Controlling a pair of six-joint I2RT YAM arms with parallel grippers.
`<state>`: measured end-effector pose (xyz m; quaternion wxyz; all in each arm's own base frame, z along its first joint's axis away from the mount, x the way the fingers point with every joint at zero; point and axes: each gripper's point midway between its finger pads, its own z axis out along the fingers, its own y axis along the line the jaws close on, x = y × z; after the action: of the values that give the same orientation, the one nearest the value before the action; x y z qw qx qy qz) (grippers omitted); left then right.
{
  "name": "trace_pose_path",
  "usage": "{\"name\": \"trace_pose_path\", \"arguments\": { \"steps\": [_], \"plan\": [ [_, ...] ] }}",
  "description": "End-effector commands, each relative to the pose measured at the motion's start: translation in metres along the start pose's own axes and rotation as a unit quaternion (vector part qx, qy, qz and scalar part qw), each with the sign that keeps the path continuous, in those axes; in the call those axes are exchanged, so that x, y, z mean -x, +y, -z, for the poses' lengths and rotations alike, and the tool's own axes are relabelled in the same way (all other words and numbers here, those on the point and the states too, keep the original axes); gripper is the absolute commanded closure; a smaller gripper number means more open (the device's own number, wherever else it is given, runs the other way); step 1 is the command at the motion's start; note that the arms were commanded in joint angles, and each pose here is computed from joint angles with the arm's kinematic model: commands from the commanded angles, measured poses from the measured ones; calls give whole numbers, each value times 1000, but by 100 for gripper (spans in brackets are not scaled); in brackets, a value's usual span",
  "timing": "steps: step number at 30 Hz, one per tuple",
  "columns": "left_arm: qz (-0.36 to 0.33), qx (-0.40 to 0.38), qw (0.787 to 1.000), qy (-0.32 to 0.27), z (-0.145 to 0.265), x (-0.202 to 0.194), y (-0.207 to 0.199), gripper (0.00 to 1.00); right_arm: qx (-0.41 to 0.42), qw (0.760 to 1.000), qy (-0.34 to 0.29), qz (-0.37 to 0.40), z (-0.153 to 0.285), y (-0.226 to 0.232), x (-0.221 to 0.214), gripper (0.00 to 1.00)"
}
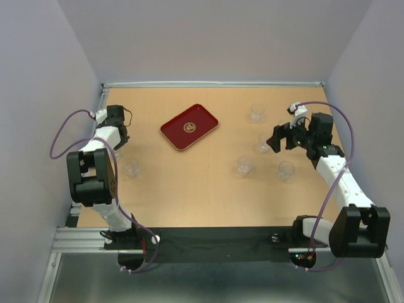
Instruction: Place the glasses into the tray
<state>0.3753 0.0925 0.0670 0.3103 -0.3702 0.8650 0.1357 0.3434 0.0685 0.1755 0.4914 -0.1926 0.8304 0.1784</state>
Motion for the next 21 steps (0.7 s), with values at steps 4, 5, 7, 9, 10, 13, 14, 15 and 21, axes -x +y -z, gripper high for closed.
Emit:
{"name": "trace_pose_path", "arguments": {
  "steps": [4,5,7,9,10,13,14,15,21],
  "plan": [
    [-8,3,999,-51,15,37,-7,94,-10,999,-27,27,8,-2,21,0],
    [-7,3,998,-68,24,44,-7,96,-11,999,-29,27,9,-2,22,0],
    [-21,-11,996,-84,38,51,-14,100,-9,999,-28,28,8,-1,22,0],
    [-36,-56,993,-98,58,57,-36,100,-7,999,-29,28,9,-1,22,0],
    [-45,-75,991,-100,65,59,-46,100,-6,999,-28,27,8,0,22,0],
    [-98,-166,976,-100,92,53,-96,100,-5,999,-29,28,8,0,22,0],
    [-123,-203,966,-102,99,52,-118,100,-5,999,-29,30,8,0,22,0],
    [-144,-229,957,-101,107,44,-136,100,-5,999,-29,30,9,0,22,0],
    [-224,-320,916,-90,127,25,-231,100,-6,999,-26,34,8,-1,19,0]
  ]
}}
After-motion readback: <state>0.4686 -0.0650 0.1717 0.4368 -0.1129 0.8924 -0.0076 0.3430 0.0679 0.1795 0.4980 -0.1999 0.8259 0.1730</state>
